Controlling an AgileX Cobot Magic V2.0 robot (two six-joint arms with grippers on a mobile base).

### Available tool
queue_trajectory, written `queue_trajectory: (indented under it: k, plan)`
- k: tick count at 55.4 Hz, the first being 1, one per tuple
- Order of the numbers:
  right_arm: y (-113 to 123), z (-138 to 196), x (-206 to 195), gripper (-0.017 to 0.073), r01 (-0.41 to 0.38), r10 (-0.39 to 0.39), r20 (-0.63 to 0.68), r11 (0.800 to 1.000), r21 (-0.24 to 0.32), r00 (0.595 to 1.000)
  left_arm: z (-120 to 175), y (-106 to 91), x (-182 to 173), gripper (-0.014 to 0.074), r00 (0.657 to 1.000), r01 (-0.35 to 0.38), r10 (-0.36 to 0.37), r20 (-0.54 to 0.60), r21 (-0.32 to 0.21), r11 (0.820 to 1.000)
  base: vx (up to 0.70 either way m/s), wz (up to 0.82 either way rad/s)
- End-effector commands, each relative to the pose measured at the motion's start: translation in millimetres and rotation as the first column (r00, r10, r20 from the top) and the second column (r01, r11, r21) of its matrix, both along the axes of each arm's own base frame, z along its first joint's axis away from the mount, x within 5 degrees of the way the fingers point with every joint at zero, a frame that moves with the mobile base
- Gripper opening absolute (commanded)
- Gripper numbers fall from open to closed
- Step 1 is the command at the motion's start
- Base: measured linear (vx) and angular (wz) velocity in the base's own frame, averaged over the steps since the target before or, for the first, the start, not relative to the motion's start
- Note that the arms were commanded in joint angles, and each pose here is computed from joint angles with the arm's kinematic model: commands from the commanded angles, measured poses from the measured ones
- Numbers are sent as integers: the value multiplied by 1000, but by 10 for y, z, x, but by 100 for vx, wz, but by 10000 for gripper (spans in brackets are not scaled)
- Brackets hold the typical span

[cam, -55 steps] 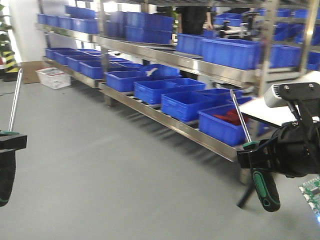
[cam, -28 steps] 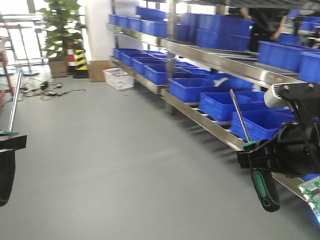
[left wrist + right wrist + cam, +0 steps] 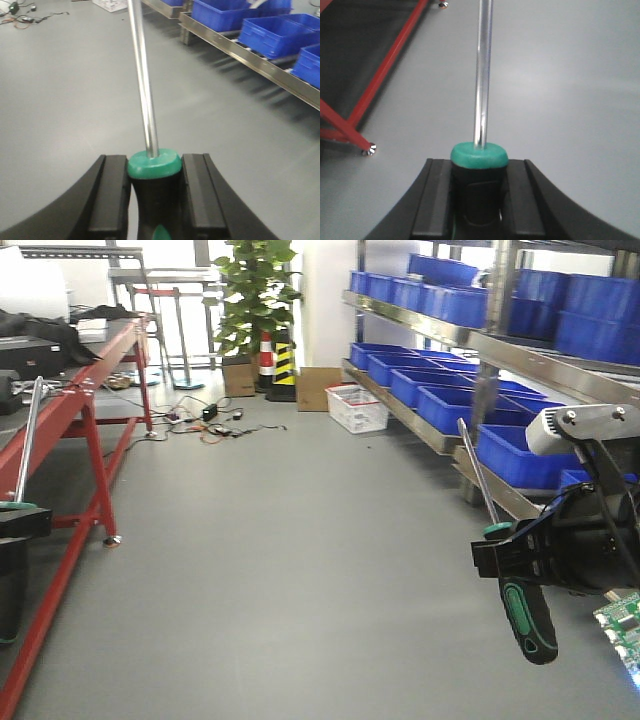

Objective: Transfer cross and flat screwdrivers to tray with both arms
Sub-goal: 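Drive along the bin shelves to the grey tray under the blue bin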

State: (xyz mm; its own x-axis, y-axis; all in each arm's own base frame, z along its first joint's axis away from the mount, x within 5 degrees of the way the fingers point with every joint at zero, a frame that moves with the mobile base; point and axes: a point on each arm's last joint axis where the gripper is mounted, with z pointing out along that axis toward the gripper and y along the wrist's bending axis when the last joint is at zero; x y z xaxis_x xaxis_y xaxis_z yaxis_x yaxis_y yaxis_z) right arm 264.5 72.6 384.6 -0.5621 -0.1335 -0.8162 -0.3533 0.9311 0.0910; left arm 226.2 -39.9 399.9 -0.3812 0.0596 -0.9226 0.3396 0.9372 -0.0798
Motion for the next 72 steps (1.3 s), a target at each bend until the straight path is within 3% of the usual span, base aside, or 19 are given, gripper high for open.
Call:
queue_trajectory:
  k: [1,45,72]
  plan:
    - [-21,263,-33,-8,20,-26,137,999,49,990,215,10,-35,0,993,-29,35,109,-49,998,65,32]
    - [-21,262,-34,-8,20,-26,135,999,48,990,216,11,-34,0,993,-30,35,110,-49,998,62,15]
    - [-21,263,-33,-8,20,-26,136,999,48,990,216,11,-34,0,993,-30,35,110,-49,998,52,-38]
